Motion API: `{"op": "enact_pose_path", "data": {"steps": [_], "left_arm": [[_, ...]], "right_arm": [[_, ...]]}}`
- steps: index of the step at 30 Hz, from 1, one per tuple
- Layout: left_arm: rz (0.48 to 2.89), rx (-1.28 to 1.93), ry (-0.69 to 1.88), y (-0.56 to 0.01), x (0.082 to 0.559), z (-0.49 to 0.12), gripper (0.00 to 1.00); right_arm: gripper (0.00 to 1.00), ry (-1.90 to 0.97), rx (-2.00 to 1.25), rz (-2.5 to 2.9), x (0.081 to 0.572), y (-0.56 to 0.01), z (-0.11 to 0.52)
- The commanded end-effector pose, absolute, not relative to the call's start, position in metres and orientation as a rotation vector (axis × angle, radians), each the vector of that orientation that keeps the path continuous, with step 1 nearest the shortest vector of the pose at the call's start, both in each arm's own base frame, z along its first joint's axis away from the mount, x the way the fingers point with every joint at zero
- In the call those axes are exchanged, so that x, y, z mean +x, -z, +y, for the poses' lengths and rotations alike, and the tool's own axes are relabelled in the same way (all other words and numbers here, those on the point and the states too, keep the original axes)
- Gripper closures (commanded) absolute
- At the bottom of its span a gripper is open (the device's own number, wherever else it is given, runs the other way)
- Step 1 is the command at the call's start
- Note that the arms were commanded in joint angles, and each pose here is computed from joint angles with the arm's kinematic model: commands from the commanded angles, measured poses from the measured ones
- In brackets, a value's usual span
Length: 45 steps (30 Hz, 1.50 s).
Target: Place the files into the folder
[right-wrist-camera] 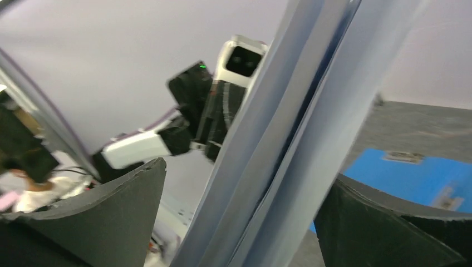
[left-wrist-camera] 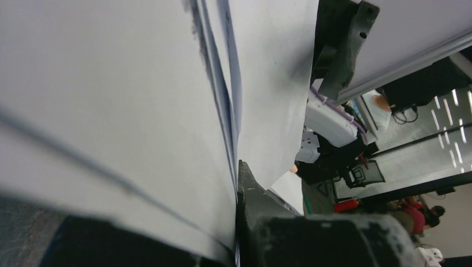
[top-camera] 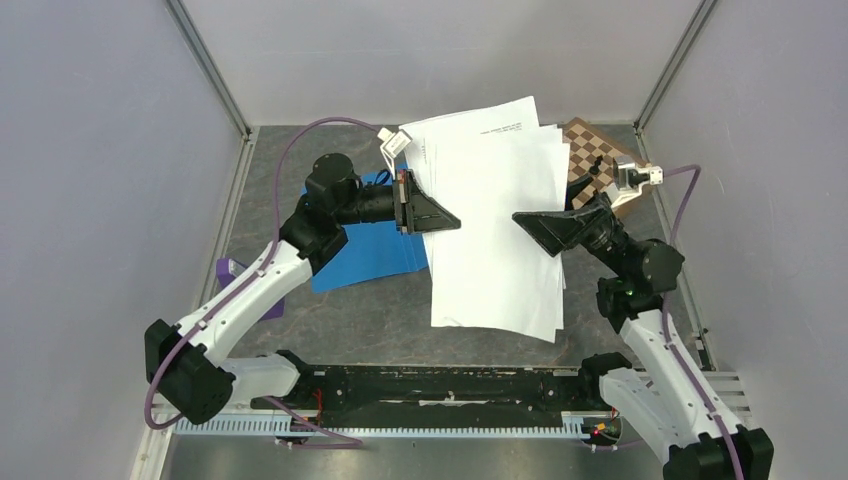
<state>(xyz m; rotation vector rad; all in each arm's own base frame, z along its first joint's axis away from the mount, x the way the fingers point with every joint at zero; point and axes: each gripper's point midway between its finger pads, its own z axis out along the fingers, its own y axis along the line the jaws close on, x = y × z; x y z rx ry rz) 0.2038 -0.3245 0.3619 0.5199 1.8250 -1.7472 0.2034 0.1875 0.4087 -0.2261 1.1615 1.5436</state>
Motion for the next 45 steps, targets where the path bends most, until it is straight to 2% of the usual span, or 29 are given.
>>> {"op": "enact_pose_path", "data": {"steps": [1, 5, 8, 13, 16, 22, 24, 29, 34, 45], "left_arm": [[1.79, 0.749, 1.61, -0.353, 0.18, -0.317, 0.98], [1.814, 0.776, 1.502, -0.323, 0.181, -0.318, 0.98], [1.836, 0.801, 1.355, -0.299, 0.185, -0.317, 0.98], [1.824, 0.747, 1.071, -0.266, 0.209, -0.313, 0.98], [1.767, 0.691, 1.002, -0.256, 0.223, -0.316, 0.98], [1.631, 0.608, 0.949, -0.238, 0.24, -0.316, 0.97], [1.577, 0.62, 0.924, -0.233, 0.241, -0.316, 0.94], [1.477, 0.656, 0.88, -0.228, 0.242, -0.318, 0.89], [1.439, 0.699, 0.911, -0.232, 0.236, -0.324, 0.89], [1.378, 0.853, 0.877, -0.229, 0.223, -0.332, 0.96]], "right_arm": [[0.09, -1.197, -0.368, 1.383, 0.229, -0.357, 0.188], [0.25, -1.127, -0.4, 1.448, 0.233, -0.326, 0.186], [0.29, -1.078, -0.437, 1.454, 0.232, -0.311, 0.184], [0.3, -0.968, -0.473, 1.433, 0.233, -0.288, 0.177], [0.29, -0.959, -0.487, 1.386, 0.228, -0.271, 0.177], [0.29, -0.95, -0.461, 1.363, 0.228, -0.24, 0.175], [0.29, -0.951, -0.454, 1.358, 0.229, -0.235, 0.175], [0.29, -0.97, -0.461, 1.34, 0.23, -0.234, 0.18], [0.29, -0.98, -0.483, 1.328, 0.234, -0.24, 0.187], [0.29, -0.957, -0.471, 1.316, 0.254, -0.257, 0.195]]}}
